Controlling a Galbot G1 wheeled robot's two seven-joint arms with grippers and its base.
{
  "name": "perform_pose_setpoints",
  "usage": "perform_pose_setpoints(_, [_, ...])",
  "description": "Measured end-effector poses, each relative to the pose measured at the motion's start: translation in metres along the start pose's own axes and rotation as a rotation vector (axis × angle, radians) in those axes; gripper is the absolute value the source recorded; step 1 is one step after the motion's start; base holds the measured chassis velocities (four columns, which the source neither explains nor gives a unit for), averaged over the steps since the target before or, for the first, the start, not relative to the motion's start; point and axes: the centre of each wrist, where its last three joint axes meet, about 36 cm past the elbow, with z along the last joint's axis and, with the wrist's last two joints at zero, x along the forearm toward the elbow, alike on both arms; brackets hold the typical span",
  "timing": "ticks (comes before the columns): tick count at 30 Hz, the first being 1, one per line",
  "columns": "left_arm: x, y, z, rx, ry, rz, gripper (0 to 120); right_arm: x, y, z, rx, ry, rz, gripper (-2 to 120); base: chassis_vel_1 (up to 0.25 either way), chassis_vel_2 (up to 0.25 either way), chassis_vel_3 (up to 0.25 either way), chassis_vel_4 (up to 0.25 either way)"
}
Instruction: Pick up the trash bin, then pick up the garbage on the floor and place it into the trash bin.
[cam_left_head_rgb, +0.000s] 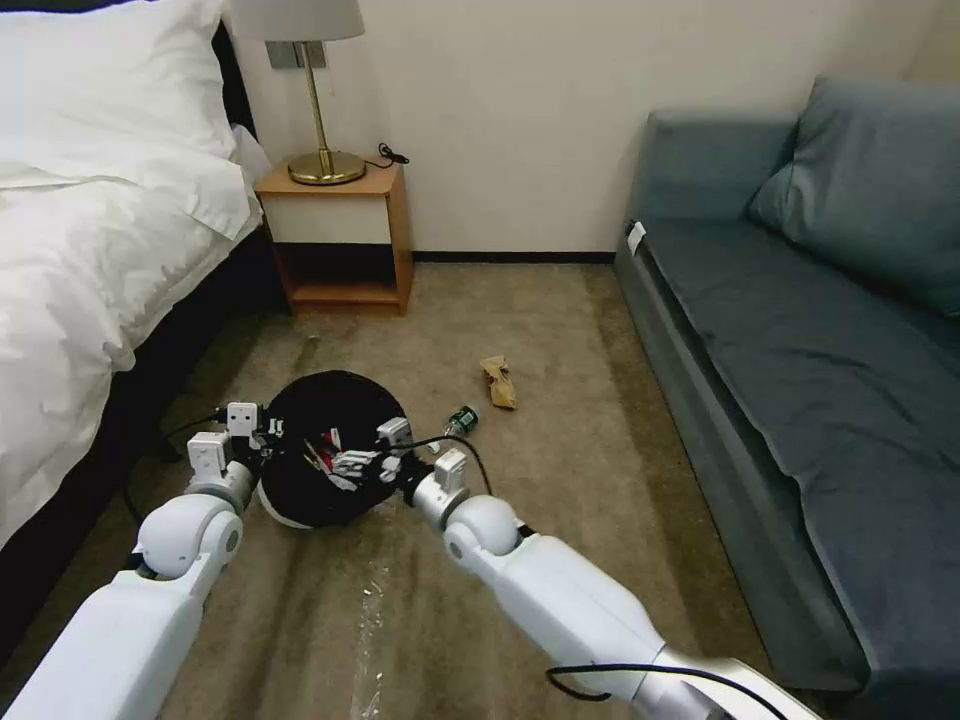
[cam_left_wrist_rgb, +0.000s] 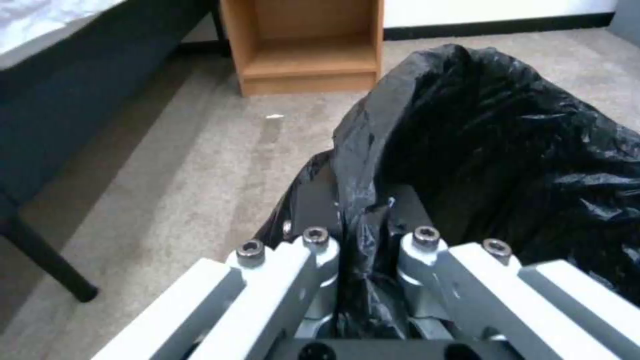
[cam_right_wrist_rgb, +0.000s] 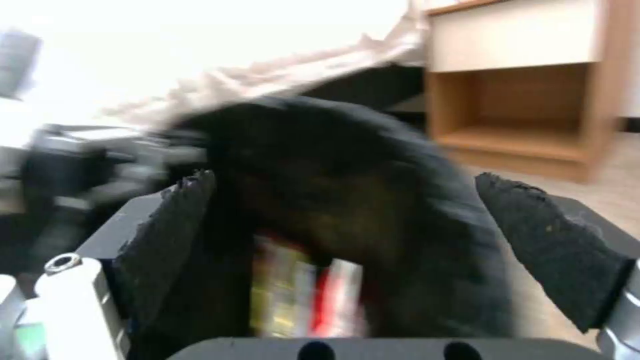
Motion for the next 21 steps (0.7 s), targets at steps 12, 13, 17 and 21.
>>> perform_pose_setpoints(12, [0.006,0.022,-0.014,-0.024,-0.026,-0.022,6,0.053,-0.102,0.004,0.026,0.105,0.332,100,0.0,0.0,0.0,0.0])
perform_pose_setpoints(13, [0.006,0.022,-0.014,-0.024,-0.026,-0.022,6,0.053,-0.102,0.004,0.026,0.105,0.332,100,0.0,0.0,0.0,0.0])
perform_pose_setpoints(17, [0.005,0.026,-0.02,-0.033,-0.034,-0.017,6,0.082,-0.14,0.01,0.002,0.138,0.46,100,0.0,0.0,0.0,0.0])
perform_pose_setpoints(21, [0.008,0.03,-0.025,-0.044,-0.039,-0.016,6,0.105,-0.164,0.014,-0.018,0.179,0.547,100,0.0,0.0,0.0,0.0])
